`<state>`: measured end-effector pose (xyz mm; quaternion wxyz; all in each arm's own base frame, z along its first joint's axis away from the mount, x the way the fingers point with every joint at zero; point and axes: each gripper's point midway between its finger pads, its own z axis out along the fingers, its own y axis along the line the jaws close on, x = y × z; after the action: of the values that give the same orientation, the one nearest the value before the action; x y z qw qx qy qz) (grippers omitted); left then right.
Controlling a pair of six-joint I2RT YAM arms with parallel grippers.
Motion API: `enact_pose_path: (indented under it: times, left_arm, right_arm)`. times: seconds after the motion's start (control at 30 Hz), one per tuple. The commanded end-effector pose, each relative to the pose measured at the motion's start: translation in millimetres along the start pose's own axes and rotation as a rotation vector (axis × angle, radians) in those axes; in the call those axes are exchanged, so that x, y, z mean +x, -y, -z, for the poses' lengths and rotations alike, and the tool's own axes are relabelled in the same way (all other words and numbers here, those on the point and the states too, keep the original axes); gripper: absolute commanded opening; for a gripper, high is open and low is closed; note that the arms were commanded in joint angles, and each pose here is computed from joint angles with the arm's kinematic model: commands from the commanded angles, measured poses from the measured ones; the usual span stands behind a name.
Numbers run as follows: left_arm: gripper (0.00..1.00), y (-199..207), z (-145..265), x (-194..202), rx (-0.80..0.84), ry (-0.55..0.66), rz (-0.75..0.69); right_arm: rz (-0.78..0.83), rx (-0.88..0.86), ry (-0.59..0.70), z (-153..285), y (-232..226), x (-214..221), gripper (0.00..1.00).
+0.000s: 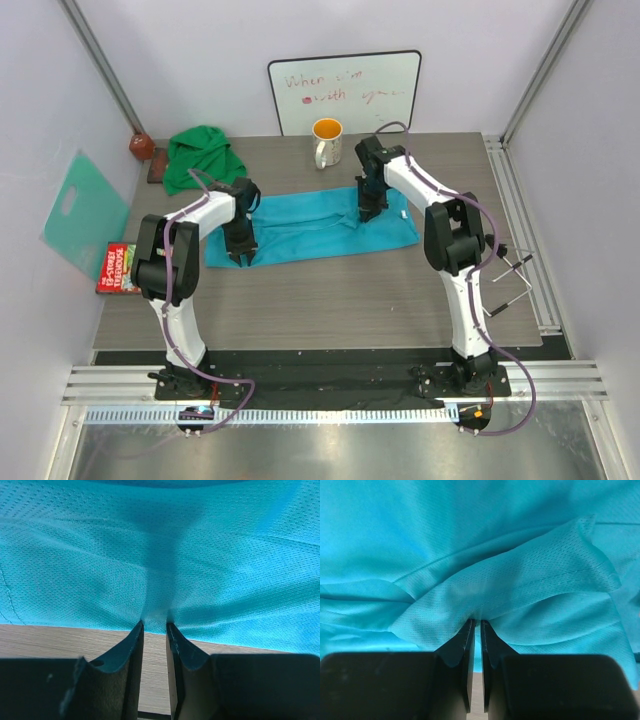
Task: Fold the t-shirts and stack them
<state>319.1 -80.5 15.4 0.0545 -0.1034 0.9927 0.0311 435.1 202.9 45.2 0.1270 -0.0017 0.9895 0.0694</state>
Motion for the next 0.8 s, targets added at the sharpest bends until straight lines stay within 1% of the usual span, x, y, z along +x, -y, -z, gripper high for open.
enact_pose_path:
  times: [0.0, 0.5, 0.6, 0.77]
  left_arm:
    - [0.25, 0.1, -2.2, 1.8, 0.004, 0.004, -0.010]
    - [0.24, 3.9, -8.4, 5.6, 0.019, -0.023, -0.021]
    - [0.26, 3.1, -9.5, 6.2, 0.016, -0.030, -0.023]
    - [0.28, 2.8, -11.1, 8.4, 0.015, -0.038, -0.024]
  right_arm:
    - [-0.007, -0.040, 0.087, 11.9, -17.5, -26.0, 0.14]
    - [-0.021, -0.106, 0.187, 11.0, -40.0, -66.4, 0.15]
    - [-0.018, -0.131, 0.229, 22.6, -46.6, -80.7, 0.17]
    - [-0.013, -0.207, 0.338, 69.1, -63.4, -106.9, 0.20]
